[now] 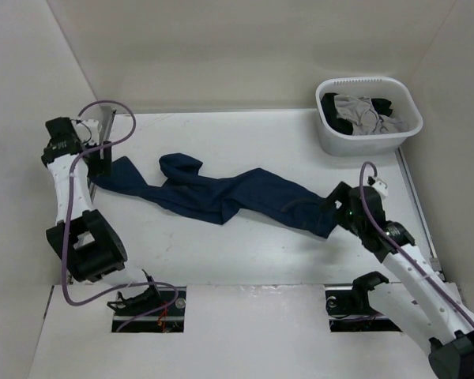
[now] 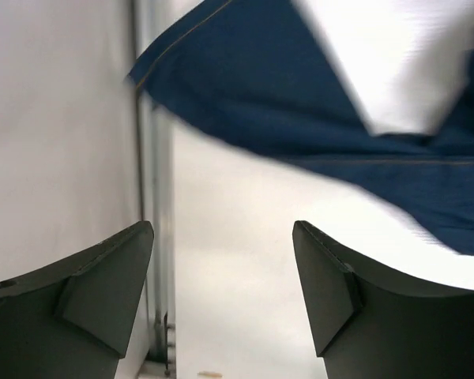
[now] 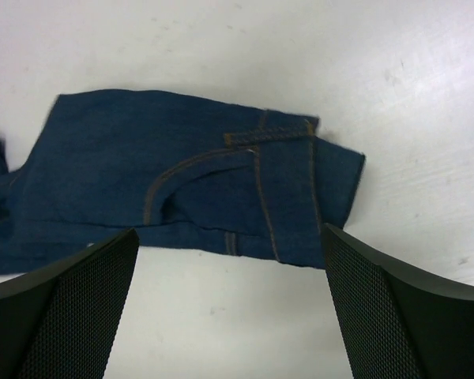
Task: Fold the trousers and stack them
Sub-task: Flatten the trousers out
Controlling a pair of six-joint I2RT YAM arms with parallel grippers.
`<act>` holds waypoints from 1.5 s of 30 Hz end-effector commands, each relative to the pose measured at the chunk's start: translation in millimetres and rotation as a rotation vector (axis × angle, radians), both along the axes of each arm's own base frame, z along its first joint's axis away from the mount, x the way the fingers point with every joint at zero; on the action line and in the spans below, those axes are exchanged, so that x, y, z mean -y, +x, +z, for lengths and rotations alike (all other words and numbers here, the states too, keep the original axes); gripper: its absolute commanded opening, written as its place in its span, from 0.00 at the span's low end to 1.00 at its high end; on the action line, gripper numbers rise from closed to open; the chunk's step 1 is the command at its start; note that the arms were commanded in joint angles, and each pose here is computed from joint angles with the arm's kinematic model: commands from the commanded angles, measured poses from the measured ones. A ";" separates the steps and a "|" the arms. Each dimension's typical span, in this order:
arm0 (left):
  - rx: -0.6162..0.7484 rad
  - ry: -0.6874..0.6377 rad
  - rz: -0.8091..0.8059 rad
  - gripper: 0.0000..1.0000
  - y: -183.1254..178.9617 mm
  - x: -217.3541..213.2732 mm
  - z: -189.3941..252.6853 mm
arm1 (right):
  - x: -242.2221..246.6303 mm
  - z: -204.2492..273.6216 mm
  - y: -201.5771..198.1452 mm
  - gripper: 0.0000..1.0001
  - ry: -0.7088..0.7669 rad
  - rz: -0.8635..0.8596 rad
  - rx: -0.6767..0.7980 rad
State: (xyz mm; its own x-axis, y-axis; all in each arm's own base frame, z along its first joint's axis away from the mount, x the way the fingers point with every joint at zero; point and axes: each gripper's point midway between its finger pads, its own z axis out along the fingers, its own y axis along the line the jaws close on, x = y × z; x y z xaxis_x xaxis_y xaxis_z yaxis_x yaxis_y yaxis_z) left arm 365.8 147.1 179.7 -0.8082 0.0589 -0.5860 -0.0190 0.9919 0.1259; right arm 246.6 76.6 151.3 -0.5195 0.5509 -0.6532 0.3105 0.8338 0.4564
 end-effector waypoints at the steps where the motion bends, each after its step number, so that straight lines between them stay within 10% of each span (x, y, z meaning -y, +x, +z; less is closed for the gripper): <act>1: -0.081 -0.007 0.030 0.70 -23.1 -10.9 -39.7 | 2.1 -39.6 -0.8 1.00 0.127 -0.169 -0.040; 13: -0.007 -0.205 0.254 0.70 -24.5 -50.4 -64.7 | 3.2 -95.5 7.5 0.97 0.129 -0.288 -0.155; 22: -0.040 -0.273 0.281 0.69 -4.8 -56.1 -87.5 | -9.4 -102.4 16.0 0.06 0.188 -0.226 -0.178; 34: -0.087 -0.159 0.090 0.70 80.3 -40.5 -140.1 | 36.9 29.7 45.9 0.02 0.050 -0.138 0.005; 37: -0.106 -0.090 0.023 0.53 94.4 -31.9 -152.4 | 33.0 58.3 61.4 0.02 0.062 -0.072 0.050; 40: -0.120 -0.022 -0.014 0.05 101.7 -32.9 -154.4 | 40.1 89.0 75.5 0.02 0.069 -0.045 0.110; 45: -0.074 0.137 -0.014 0.00 85.2 -62.3 -84.4 | 60.7 144.9 76.9 0.02 0.066 -0.060 0.242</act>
State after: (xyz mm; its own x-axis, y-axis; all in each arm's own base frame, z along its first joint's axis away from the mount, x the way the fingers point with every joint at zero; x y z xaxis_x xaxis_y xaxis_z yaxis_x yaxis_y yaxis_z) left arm 461.0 167.4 30.1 -0.8793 0.0761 -0.4701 0.0322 0.9944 0.1006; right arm 323.4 20.3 243.5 -0.3862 0.6617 -0.6426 0.3461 0.7497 0.5640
